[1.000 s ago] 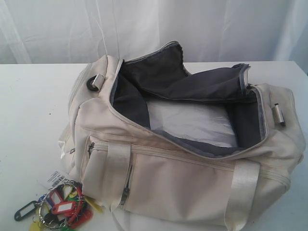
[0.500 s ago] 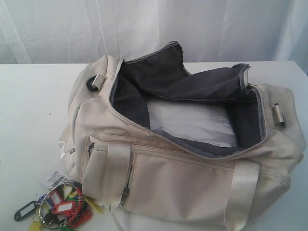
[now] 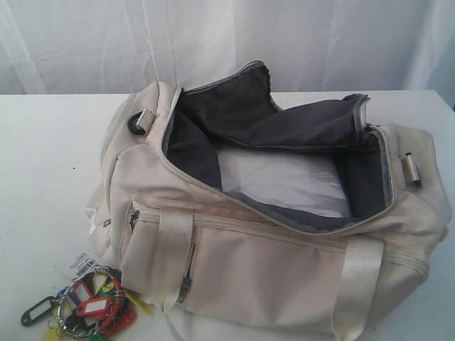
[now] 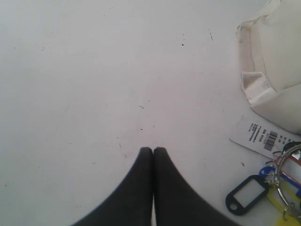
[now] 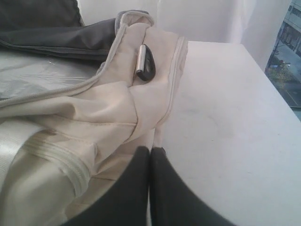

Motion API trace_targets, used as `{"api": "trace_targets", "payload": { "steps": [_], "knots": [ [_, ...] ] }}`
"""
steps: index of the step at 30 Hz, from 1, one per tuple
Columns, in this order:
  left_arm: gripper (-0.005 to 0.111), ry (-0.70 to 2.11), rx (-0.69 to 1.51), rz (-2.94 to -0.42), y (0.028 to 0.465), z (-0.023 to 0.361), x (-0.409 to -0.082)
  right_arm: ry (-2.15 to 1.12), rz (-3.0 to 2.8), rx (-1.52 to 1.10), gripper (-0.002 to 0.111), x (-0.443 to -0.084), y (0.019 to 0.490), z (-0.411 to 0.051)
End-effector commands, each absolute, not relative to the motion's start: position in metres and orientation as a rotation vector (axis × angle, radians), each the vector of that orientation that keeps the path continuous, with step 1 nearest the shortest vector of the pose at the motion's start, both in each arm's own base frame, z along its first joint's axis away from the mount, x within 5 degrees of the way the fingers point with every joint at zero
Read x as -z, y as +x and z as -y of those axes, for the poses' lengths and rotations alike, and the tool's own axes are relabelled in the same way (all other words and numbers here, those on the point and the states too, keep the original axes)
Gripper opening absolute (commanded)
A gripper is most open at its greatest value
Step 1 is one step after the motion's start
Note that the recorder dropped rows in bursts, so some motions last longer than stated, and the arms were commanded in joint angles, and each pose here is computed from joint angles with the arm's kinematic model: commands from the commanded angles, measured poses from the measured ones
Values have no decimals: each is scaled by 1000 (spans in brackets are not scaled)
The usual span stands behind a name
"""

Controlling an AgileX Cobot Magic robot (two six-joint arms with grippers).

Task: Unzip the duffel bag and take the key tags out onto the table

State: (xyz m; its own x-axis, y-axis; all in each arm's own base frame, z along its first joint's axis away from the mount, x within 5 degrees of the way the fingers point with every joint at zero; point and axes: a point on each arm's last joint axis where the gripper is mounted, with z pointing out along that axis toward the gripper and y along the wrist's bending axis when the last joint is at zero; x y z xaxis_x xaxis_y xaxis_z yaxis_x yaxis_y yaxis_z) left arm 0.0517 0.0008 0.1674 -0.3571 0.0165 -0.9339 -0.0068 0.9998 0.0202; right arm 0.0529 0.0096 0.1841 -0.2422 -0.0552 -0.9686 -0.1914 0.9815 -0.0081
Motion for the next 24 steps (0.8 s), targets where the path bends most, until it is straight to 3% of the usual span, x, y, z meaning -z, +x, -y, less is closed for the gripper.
{"api": "trace_targets", "payload": {
  "steps": [1, 24],
  "knots": [
    [0, 2, -10, -1932, 52, 0, -166, -177, -1800, -112, 0, -184, 53, -9],
    [0, 2, -10, -1930, 52, 0, -167, -124, -1804, -87, 0, -184, 54, -6]
  ]
}}
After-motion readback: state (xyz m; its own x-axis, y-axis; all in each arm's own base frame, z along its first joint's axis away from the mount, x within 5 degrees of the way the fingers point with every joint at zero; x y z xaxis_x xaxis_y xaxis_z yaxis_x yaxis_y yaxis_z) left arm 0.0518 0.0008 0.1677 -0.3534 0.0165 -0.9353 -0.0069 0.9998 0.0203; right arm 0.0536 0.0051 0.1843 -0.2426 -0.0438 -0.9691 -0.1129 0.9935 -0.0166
